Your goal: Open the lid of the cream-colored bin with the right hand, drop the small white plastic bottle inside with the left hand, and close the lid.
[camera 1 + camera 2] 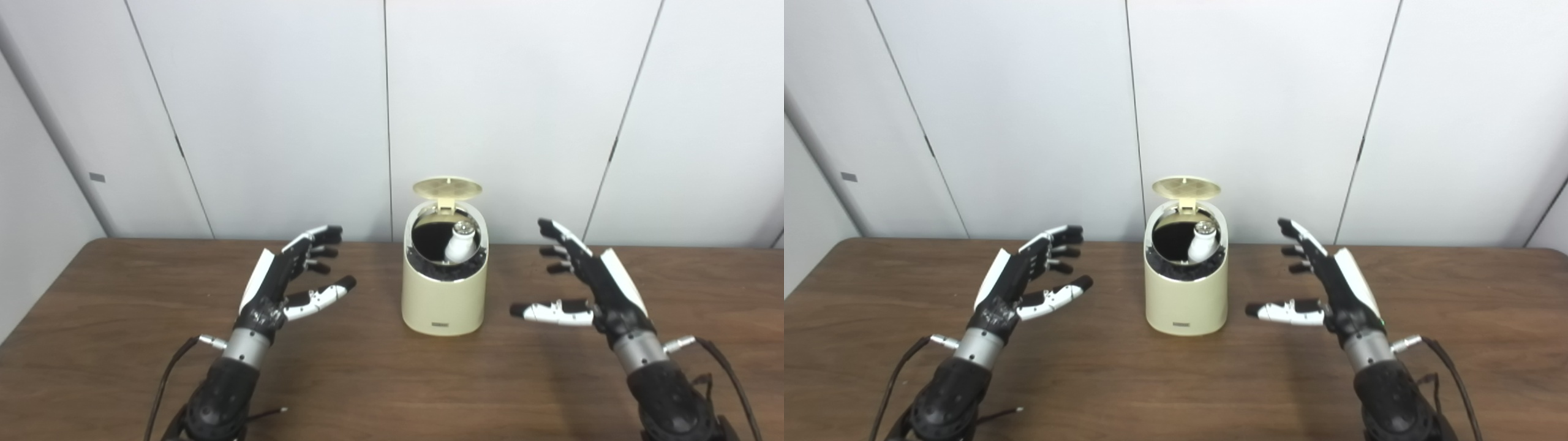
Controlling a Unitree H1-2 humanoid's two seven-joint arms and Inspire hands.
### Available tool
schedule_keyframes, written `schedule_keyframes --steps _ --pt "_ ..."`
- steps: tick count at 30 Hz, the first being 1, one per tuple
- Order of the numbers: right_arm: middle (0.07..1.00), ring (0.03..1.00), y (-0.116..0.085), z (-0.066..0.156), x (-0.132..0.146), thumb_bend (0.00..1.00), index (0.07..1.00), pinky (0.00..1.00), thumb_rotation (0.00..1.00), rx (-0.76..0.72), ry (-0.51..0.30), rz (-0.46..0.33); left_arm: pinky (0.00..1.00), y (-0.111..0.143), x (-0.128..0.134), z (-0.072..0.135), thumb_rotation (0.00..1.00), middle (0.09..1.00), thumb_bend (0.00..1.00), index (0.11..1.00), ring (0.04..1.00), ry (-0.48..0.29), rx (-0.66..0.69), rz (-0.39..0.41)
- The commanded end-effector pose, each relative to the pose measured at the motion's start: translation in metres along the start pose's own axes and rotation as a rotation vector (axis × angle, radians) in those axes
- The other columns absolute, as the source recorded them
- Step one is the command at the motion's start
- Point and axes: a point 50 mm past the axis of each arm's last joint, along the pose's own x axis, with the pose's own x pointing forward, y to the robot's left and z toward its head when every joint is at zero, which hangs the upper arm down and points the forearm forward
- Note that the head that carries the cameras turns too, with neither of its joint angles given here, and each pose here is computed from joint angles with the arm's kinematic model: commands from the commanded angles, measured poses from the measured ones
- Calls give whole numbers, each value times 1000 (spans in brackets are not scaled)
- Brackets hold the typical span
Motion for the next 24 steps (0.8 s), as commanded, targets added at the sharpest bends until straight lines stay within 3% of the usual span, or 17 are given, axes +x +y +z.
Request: schedule_keyframes --steps 1,5,8,13,16,24 --pt "891 820 -15 31 20 629 878 705 287 -23 -153 -51 609 13 9 18 266 750 567 767 697 -78 62 -14" --pt "869 804 -21 49 37 600 857 693 381 -38 -216 -73 585 15 5 12 190 726 520 741 671 -66 100 -45" --pt "866 807 -27 63 50 592 856 718 548 -81 -238 -54 588 12 2 5 174 723 528 733 672 -49 104 -55" --pt "865 822 -34 84 71 582 851 739 632 -146 -265 -30 590 5 -1 -2 178 725 524 738 675 -30 96 -70" --pt "863 844 -38 96 84 576 854 760 714 -210 -287 -3 585 1 -2 -4 232 730 529 744 678 -24 103 -71" --pt "856 871 -39 115 99 567 855 759 794 -299 -339 71 587 -6 -1 -6 278 733 530 749 674 -34 102 -67"
